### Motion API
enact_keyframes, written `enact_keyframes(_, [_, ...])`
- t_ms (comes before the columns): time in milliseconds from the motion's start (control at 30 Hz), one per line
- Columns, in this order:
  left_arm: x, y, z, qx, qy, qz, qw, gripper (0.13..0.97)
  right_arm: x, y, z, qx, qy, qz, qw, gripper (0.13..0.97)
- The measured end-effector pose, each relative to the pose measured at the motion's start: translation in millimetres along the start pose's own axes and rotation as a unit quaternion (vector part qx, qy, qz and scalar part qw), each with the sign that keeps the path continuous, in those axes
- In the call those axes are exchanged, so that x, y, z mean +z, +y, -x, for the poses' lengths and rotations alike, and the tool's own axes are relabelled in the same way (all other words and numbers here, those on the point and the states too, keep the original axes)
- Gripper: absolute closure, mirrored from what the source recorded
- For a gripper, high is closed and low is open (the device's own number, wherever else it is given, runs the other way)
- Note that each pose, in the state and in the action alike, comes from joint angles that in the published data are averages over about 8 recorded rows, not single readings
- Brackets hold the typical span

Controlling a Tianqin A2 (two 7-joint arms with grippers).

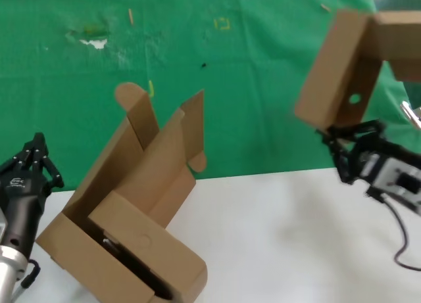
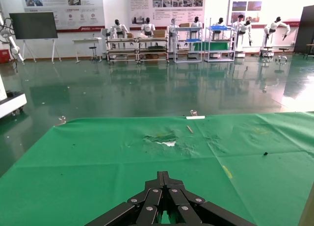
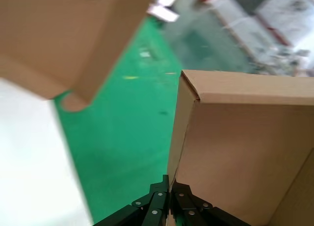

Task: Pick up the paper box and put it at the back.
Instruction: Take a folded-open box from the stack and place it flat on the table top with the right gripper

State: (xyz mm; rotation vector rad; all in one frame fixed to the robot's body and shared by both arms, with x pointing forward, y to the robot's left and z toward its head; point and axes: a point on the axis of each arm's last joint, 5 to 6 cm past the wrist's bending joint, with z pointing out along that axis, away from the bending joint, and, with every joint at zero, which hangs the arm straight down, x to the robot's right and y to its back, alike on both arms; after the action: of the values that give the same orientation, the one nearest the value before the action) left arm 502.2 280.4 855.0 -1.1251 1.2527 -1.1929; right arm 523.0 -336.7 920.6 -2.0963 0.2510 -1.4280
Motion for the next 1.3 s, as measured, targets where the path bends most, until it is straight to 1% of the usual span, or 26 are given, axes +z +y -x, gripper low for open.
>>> enact_keyframes(100, [0.0,0.0,0.0,0.000,0.000,0.000,1.0000,0.957,18.2,-11.1,0.2,-0.036,-0.051,0.012,0.998,0.957])
enact_keyframes(200, [0.0,0.0,0.0,0.000,0.000,0.000,1.0000,0.957,36.9,-23.1,2.8,-0.066,-0.108,0.035,0.991,0.957])
enact_keyframes(333, [0.0,0.0,0.0,0.000,0.000,0.000,1.0000,0.957,57.5,-38.8,3.5,-0.102,-0.171,0.091,0.976,0.957])
enact_keyframes(433, [0.0,0.0,0.0,0.000,0.000,0.000,1.0000,0.957,67.8,-49.3,0.4,-0.124,-0.193,0.147,0.962,0.957])
enact_keyframes(533, [0.0,0.0,0.0,0.000,0.000,0.000,1.0000,0.957,75.1,-59.0,-4.8,-0.141,-0.192,0.205,0.949,0.957])
enact_keyframes(633, [0.0,0.0,0.0,0.000,0.000,0.000,1.0000,0.957,81.6,-68.0,-8.0,-0.154,-0.174,0.261,0.937,0.957])
enact_keyframes(733, [0.0,0.0,0.0,0.000,0.000,0.000,1.0000,0.957,88.7,-76.9,-9.1,-0.163,-0.146,0.306,0.927,0.957])
enact_keyframes(800, [0.0,0.0,0.0,0.000,0.000,0.000,1.0000,0.957,94.0,-82.2,-8.4,-0.168,-0.130,0.328,0.921,0.958])
enact_keyframes(900, [0.0,0.0,0.0,0.000,0.000,0.000,1.0000,0.957,103.2,-89.9,-6.4,-0.172,-0.117,0.350,0.913,0.958])
enact_keyframes(1000, [0.0,0.0,0.0,0.000,0.000,0.000,1.0000,0.957,113.7,-97.5,-3.1,-0.176,-0.115,0.365,0.907,0.958])
enact_keyframes(1167, [0.0,0.0,0.0,0.000,0.000,0.000,1.0000,0.957,131.1,-108.2,5.1,-0.187,-0.128,0.380,0.897,0.958])
enact_keyframes(1300, [0.0,0.0,0.0,0.000,0.000,0.000,1.0000,0.957,143.9,-112.9,15.1,-0.199,-0.142,0.388,0.889,0.958])
